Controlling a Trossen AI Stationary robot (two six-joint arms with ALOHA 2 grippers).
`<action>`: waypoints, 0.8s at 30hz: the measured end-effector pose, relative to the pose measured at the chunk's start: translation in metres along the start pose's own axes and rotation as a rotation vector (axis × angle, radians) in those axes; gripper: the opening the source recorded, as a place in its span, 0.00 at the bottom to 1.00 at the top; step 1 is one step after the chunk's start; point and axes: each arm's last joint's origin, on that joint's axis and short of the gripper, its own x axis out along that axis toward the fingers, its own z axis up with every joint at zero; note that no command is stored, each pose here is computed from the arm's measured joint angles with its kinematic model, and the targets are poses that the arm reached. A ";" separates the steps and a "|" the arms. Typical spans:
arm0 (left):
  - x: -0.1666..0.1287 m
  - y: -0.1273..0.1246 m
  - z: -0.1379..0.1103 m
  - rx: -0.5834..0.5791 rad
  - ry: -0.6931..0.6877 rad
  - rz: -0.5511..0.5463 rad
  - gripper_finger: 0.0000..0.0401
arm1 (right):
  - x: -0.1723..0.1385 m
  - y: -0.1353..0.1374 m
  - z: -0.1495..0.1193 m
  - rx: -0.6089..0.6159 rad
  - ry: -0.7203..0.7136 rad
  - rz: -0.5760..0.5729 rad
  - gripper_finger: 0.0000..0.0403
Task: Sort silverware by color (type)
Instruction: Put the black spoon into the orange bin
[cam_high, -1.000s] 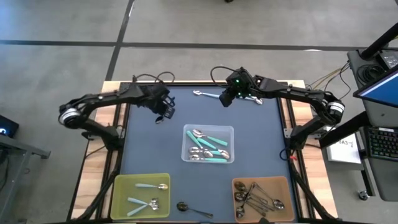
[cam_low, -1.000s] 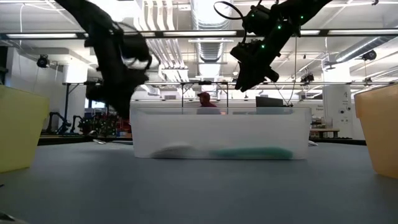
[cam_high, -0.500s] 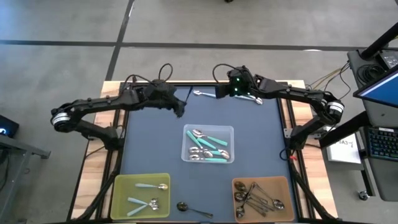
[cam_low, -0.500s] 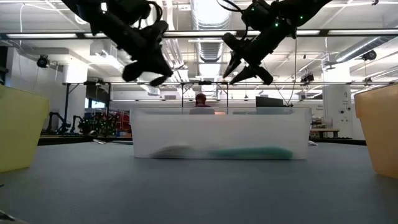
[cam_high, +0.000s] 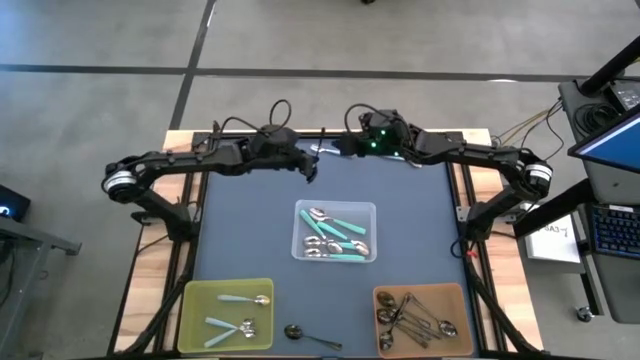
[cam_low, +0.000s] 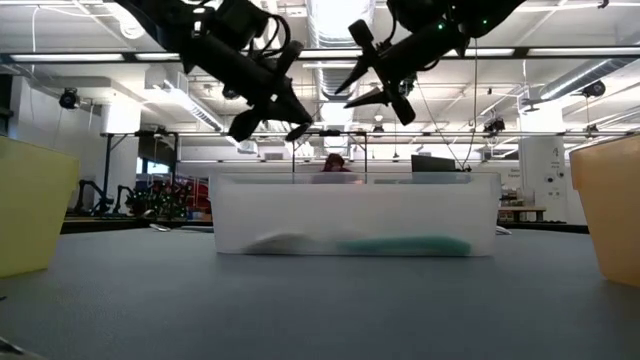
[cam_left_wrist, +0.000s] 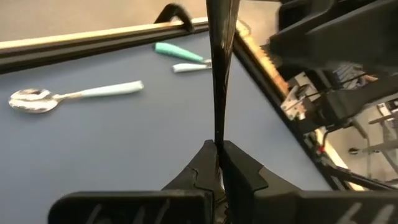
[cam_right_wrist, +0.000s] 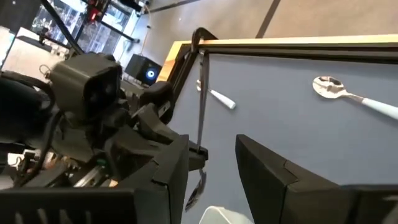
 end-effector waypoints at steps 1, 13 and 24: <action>0.000 -0.003 0.001 0.003 -0.003 -0.007 0.00 | 0.000 0.001 -0.001 -0.002 0.000 -0.001 0.31; 0.001 -0.013 0.012 -0.016 -0.037 -0.031 0.00 | 0.000 0.001 0.000 -0.031 -0.043 -0.023 0.31; 0.030 -0.029 0.026 0.019 0.010 -0.016 0.00 | 0.000 0.001 0.000 -0.055 -0.044 -0.022 0.31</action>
